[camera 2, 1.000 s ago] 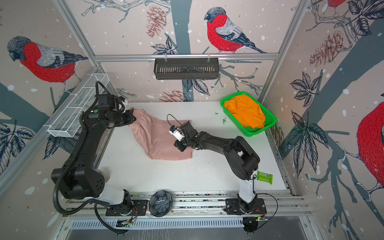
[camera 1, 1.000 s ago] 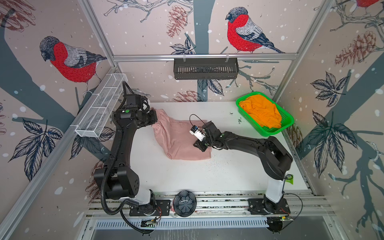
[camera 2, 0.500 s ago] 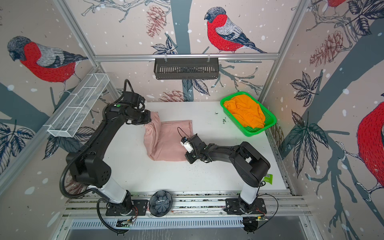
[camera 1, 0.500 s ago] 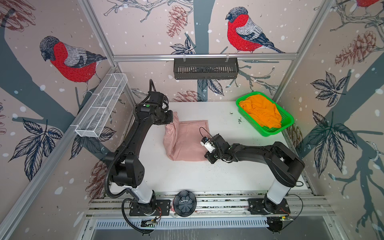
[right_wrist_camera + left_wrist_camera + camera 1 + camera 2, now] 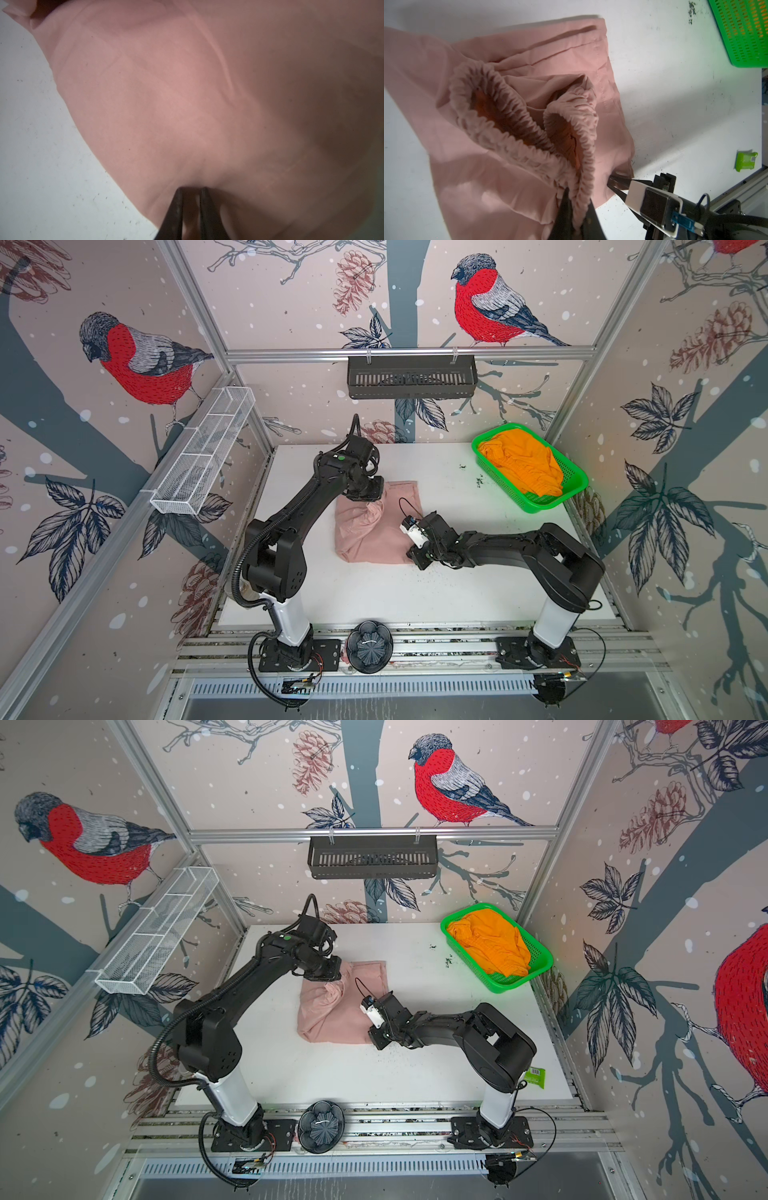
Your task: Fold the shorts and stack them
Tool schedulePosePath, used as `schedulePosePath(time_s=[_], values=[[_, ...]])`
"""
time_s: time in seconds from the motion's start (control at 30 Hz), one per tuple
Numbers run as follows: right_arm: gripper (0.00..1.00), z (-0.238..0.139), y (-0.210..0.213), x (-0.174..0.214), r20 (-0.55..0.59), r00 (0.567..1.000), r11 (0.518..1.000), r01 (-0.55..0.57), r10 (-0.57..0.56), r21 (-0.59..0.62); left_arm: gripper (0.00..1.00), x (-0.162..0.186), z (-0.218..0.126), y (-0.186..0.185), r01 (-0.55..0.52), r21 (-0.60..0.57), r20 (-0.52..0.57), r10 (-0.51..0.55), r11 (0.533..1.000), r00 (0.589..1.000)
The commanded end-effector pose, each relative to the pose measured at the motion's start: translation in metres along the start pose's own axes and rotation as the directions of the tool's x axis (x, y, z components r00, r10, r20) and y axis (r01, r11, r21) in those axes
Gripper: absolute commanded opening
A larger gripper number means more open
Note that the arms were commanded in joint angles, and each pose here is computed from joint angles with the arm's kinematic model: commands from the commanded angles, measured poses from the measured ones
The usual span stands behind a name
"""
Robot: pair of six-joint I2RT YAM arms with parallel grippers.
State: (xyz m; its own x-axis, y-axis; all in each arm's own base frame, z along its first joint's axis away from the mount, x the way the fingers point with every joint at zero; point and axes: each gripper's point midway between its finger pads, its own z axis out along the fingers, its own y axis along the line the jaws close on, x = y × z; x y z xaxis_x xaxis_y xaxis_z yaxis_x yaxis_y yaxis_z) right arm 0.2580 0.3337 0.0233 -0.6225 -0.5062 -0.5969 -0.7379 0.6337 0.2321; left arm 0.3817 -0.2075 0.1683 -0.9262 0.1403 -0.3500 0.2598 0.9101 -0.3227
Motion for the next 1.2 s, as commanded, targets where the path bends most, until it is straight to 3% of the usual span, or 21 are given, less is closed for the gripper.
schedulePosePath(time_s=[0.0, 0.2, 0.27, 0.4, 0.5, 0.53, 0.57, 0.7, 0.87, 1.0, 1.17], values=[[0.19, 0.003, 0.002, -0.005, 0.018, 1.0, 1.0, -0.009, 0.009, -0.008, 0.0, 0.001, 0.009, -0.01, -0.019, 0.029, -0.003, 0.019, 0.999, 1.0], [0.24, 0.006, 0.005, -0.003, 0.009, 1.0, 1.0, -0.011, 0.012, -0.024, 0.0, 0.009, 0.031, -0.024, -0.033, 0.058, -0.033, 0.035, 0.998, 0.999], [0.26, 0.005, 0.005, -0.003, 0.01, 1.0, 1.0, -0.012, 0.012, -0.024, 0.13, 0.011, 0.039, -0.027, -0.03, 0.07, -0.046, 0.033, 0.997, 0.998], [0.3, -0.004, 0.01, -0.009, 0.037, 0.999, 0.999, -0.019, 0.021, -0.046, 0.55, 0.012, 0.052, -0.039, -0.039, 0.146, -0.039, 0.045, 0.989, 0.998], [0.34, -0.017, 0.013, -0.011, 0.063, 0.997, 0.997, -0.042, 0.045, -0.06, 0.81, 0.009, 0.053, -0.046, -0.042, 0.185, -0.038, 0.05, 0.982, 0.998], [0.34, -0.022, 0.014, -0.009, 0.067, 0.996, 0.996, -0.053, 0.057, -0.066, 0.95, 0.005, 0.05, -0.047, -0.047, 0.185, -0.025, 0.053, 0.982, 0.998], [0.35, -0.028, 0.014, -0.009, 0.074, 0.995, 0.996, -0.06, 0.065, -0.069, 0.97, 0.001, 0.045, -0.049, -0.053, 0.184, -0.013, 0.056, 0.982, 0.998], [0.37, -0.059, 0.015, -0.017, 0.079, 0.994, 0.995, -0.074, 0.079, -0.062, 0.98, -0.022, 0.012, -0.042, -0.057, 0.092, 0.057, 0.052, 0.994, 0.997], [0.4, -0.087, 0.024, -0.059, 0.135, 0.99, 0.996, -0.037, 0.048, -0.084, 0.98, -0.038, -0.041, 0.006, 0.065, 0.018, 0.167, -0.067, 0.998, 0.984], [0.43, -0.076, 0.016, -0.091, 0.143, 0.986, 0.993, -0.08, 0.091, -0.087, 0.93, -0.018, -0.06, 0.053, 0.182, 0.031, 0.235, -0.184, 0.983, 0.954], [0.52, -0.057, -0.02, -0.092, 0.104, 0.959, 0.962, -0.253, 0.263, -0.105, 0.9, 0.018, -0.045, 0.065, 0.243, 0.102, 0.247, -0.261, 0.965, 0.933]])
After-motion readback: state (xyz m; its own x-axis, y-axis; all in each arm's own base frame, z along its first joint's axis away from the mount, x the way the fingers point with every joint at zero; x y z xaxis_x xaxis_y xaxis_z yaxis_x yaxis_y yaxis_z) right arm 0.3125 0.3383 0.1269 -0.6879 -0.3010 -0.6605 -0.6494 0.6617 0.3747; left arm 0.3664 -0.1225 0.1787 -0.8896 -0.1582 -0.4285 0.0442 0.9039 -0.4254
